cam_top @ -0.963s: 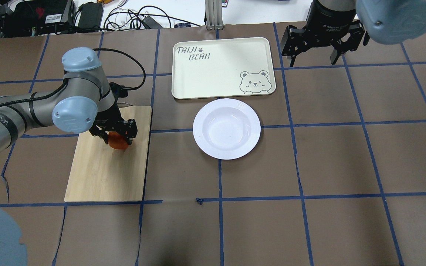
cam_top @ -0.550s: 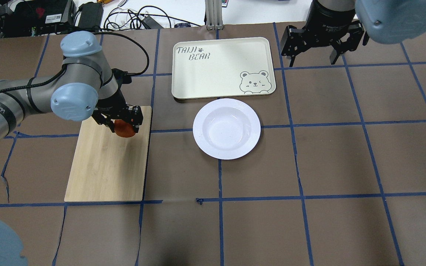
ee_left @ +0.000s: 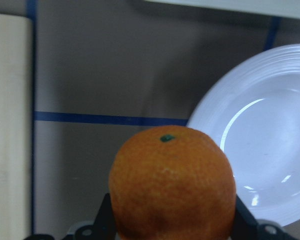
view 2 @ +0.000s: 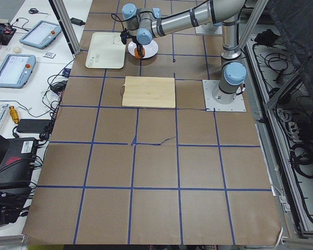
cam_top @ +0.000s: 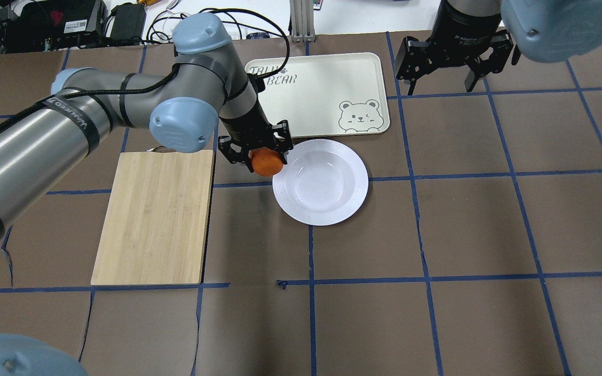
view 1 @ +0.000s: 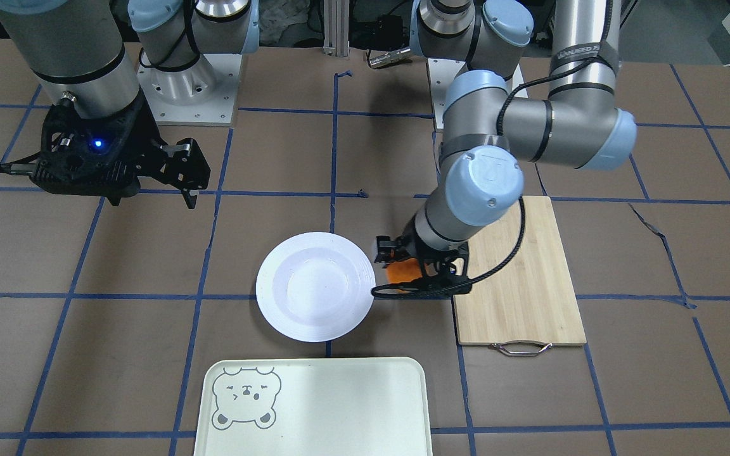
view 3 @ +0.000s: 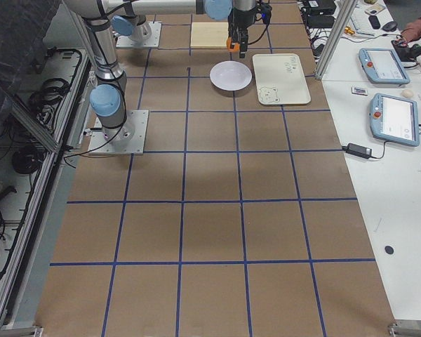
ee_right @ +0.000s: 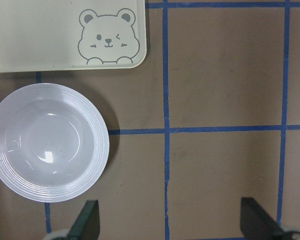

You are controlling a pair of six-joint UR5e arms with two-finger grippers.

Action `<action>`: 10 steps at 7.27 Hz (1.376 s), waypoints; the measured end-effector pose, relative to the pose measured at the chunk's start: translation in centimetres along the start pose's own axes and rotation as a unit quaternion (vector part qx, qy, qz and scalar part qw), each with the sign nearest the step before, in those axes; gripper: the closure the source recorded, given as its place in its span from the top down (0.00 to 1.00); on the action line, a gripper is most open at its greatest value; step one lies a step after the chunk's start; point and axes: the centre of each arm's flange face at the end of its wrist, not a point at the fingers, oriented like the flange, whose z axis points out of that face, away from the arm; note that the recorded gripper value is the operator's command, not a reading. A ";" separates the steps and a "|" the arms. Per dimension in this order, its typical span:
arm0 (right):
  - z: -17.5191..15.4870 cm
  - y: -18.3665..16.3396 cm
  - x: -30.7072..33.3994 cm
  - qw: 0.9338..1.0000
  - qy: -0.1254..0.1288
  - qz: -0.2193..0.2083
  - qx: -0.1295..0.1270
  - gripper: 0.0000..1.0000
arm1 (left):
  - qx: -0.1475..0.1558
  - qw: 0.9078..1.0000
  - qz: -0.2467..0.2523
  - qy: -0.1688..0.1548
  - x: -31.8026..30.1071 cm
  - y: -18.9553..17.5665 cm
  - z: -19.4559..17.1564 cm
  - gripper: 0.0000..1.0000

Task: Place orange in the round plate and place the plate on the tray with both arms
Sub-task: 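Carry the orange with the left gripper over the white plate and lower it, then open the left gripper and lift it away while the right gripper moves toward the plate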

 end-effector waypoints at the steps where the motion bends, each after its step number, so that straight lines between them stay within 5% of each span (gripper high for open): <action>1: 0.0 0.0 0.0 1.000 0.000 0.000 0.000 1.00 | 0.004 1.000 -0.005 0.017 2.5 0.1 2.4 0.02; 2: 0.0 0.0 0.0 1.000 0.000 0.000 0.000 1.00 | -0.002 1.000 -0.008 0.026 4.1 0.2 4.8 0.09; 3: 0.0 0.0 0.0 1.000 0.000 0.000 0.000 1.00 | -0.010 1.000 -0.004 0.028 4.8 0.3 6.6 0.99; 6: 0.2 -0.1 0.2 1.000 0.000 0.002 -0.001 1.00 | -0.010 0.999 0.020 0.027 5.0 0.3 7.1 1.00; 8: 0.9 -0.7 -0.2 1.000 -0.023 0.003 -0.001 1.00 | 0.020 0.999 0.034 0.017 4.1 0.0 2.8 1.00; 10: 4.3 -2.1 -0.8 0.999 -0.052 0.004 0.010 1.00 | 0.049 0.997 0.059 -0.007 1.8 0.5 -5.2 1.00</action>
